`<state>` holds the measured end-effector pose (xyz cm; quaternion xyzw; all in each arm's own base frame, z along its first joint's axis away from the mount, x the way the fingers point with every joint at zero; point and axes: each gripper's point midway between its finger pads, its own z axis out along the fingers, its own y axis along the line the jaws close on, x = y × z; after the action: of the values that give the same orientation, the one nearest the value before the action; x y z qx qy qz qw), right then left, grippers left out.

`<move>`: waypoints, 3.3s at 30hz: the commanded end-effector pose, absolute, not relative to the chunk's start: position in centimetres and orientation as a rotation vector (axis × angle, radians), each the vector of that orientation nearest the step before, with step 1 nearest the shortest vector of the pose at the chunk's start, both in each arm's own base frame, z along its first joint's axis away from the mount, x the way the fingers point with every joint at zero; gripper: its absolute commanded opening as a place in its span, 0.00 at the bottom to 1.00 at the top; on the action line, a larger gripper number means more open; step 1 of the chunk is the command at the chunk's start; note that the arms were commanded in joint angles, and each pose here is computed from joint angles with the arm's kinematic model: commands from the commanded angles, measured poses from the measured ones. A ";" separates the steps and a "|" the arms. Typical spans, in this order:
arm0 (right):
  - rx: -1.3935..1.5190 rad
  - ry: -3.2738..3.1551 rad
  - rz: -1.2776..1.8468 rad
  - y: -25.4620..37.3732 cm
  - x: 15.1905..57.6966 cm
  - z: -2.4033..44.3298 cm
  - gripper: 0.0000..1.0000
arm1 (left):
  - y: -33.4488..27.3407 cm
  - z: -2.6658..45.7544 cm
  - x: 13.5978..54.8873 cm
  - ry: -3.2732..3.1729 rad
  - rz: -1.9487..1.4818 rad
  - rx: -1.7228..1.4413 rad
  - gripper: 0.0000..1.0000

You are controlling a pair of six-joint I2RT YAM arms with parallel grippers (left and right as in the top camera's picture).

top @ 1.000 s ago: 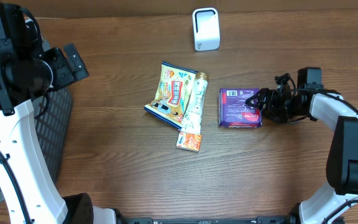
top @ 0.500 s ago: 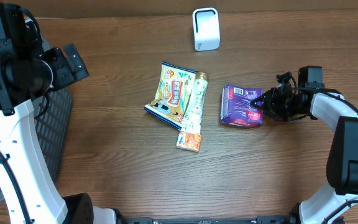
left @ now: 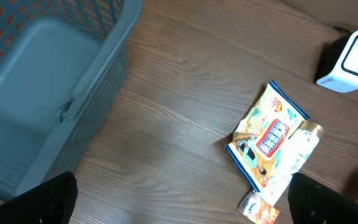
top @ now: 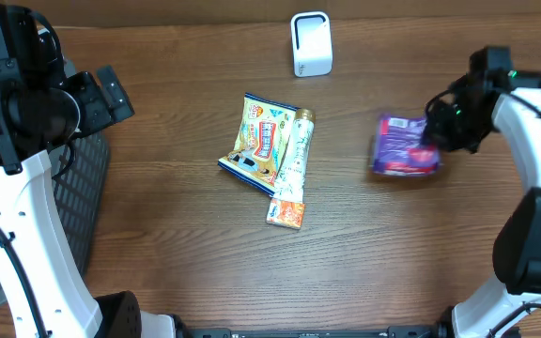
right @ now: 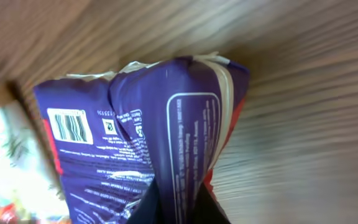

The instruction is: Scan the item barcode

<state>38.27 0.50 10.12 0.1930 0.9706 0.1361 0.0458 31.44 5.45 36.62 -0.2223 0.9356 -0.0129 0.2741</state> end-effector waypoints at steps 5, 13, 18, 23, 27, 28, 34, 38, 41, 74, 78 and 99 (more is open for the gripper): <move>0.703 3.001 -0.219 -5.8 35.5 13.9 0.14 | 5.5 36.4 31.5 2.518 -0.043 -0.621 1.00; 0.735 3.073 -0.305 -6.2 33.2 14.0 0.20 | 5.5 36.4 31.5 2.518 -0.043 -0.621 1.00; 0.659 3.097 -0.310 -4.5 33.2 14.0 0.19 | 5.5 36.4 31.5 2.518 -0.043 -0.621 1.00; 0.525 3.122 -0.311 -1.6 33.3 13.5 0.19 | 5.5 36.4 31.5 2.518 -0.043 -0.621 1.00; 0.424 3.093 -0.259 1.5 34.4 13.2 0.19 | 5.5 36.4 31.5 2.518 -0.043 -0.621 1.00; 0.407 3.073 -0.249 2.0 34.9 13.2 0.19 | 5.5 36.4 31.5 2.518 -0.043 -0.621 1.00; 0.517 2.947 -0.198 0.2 37.7 14.7 0.22 | 5.5 36.4 31.5 2.518 -0.043 -0.621 1.00; 0.674 2.925 -0.067 -4.1 38.0 15.0 0.41 | 5.5 36.4 31.5 2.518 -0.043 -0.621 1.00; 0.675 2.938 0.199 -6.4 37.5 14.8 0.46 | 5.5 36.4 31.5 2.518 -0.043 -0.621 1.00; 1.176 2.549 0.681 -18.0 31.3 3.9 0.66 | 5.5 36.4 31.5 2.518 -0.043 -0.621 1.00; 1.123 2.580 0.689 -16.4 31.8 3.2 0.61 | 5.5 36.4 31.5 2.518 -0.043 -0.621 1.00; 0.967 2.810 0.565 -13.7 33.3 11.1 0.05 | 5.5 36.4 31.5 2.518 -0.043 -0.621 1.00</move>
<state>32.30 -14.08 9.41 0.3599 0.9006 0.2384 0.0506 31.45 5.45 36.63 -0.2223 0.9355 -0.0129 0.2743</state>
